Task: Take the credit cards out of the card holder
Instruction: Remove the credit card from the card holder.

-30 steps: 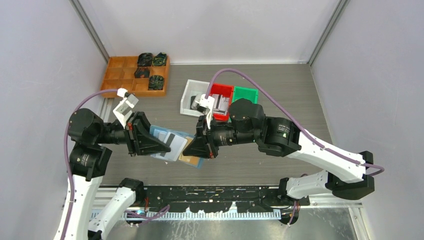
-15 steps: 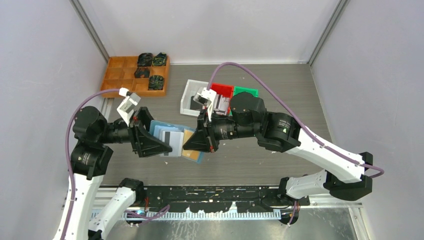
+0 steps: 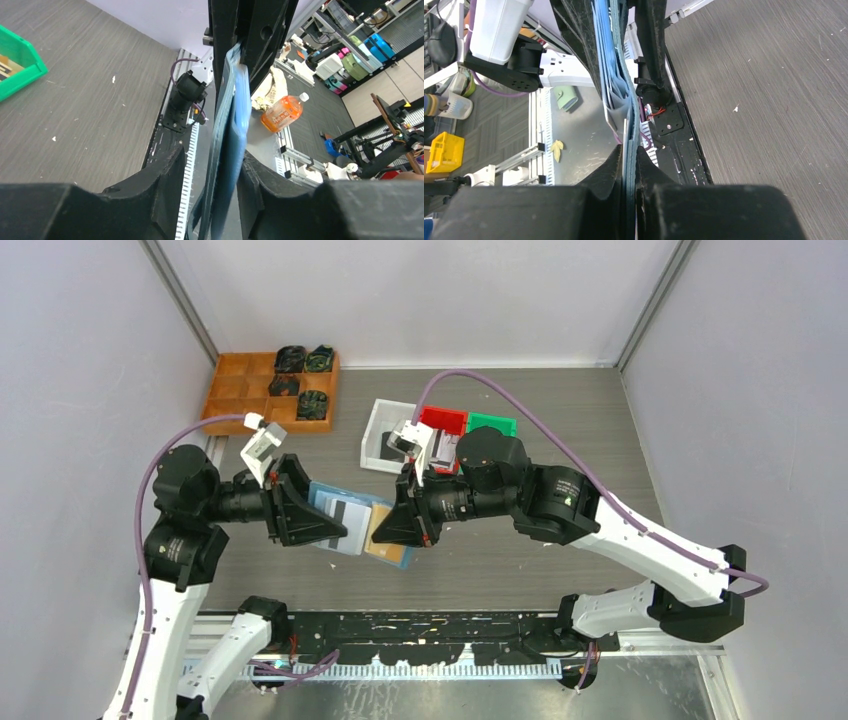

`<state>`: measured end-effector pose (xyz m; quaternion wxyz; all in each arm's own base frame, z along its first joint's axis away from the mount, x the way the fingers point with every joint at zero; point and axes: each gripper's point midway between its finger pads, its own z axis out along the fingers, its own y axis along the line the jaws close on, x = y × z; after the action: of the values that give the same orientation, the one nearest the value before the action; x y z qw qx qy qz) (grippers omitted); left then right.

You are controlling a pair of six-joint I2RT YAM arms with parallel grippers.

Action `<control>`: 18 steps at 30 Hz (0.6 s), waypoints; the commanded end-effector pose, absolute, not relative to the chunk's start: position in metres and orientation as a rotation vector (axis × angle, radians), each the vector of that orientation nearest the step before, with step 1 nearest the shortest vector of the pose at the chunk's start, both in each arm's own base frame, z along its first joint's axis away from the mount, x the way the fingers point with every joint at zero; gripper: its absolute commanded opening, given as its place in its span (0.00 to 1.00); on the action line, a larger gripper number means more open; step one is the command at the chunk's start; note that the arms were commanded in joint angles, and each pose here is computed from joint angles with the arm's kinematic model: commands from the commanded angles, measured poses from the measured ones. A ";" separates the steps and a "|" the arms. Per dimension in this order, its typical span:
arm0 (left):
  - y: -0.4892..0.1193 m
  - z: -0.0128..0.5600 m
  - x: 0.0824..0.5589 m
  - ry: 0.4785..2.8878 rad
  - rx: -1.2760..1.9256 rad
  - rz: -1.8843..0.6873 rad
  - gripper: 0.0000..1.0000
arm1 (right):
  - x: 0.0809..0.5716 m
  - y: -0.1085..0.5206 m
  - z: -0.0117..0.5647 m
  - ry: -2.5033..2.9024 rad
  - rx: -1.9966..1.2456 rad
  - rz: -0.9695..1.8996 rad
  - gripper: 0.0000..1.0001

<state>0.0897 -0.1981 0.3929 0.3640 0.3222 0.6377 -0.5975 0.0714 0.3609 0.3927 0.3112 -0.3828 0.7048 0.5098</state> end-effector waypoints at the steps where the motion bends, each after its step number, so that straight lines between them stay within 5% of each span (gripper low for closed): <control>1: -0.199 0.405 0.082 1.586 0.888 -1.585 0.44 | 0.064 0.363 0.426 1.716 -1.010 1.445 0.01; 10: -0.198 0.399 0.080 1.589 0.893 -1.588 0.47 | 0.077 0.367 0.426 1.738 -0.959 1.451 0.01; 14: -0.199 0.398 0.081 1.590 0.897 -1.591 0.29 | 0.075 0.369 0.422 1.745 -0.976 1.465 0.01; 18: -0.199 0.398 0.083 1.594 0.897 -1.589 0.07 | 0.082 0.368 0.416 1.756 -0.950 1.471 0.18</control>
<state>0.0838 -0.1990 0.3931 0.3418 0.3289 0.6290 -0.6159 0.0811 0.3641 0.3947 0.3073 -0.3688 0.7024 0.5256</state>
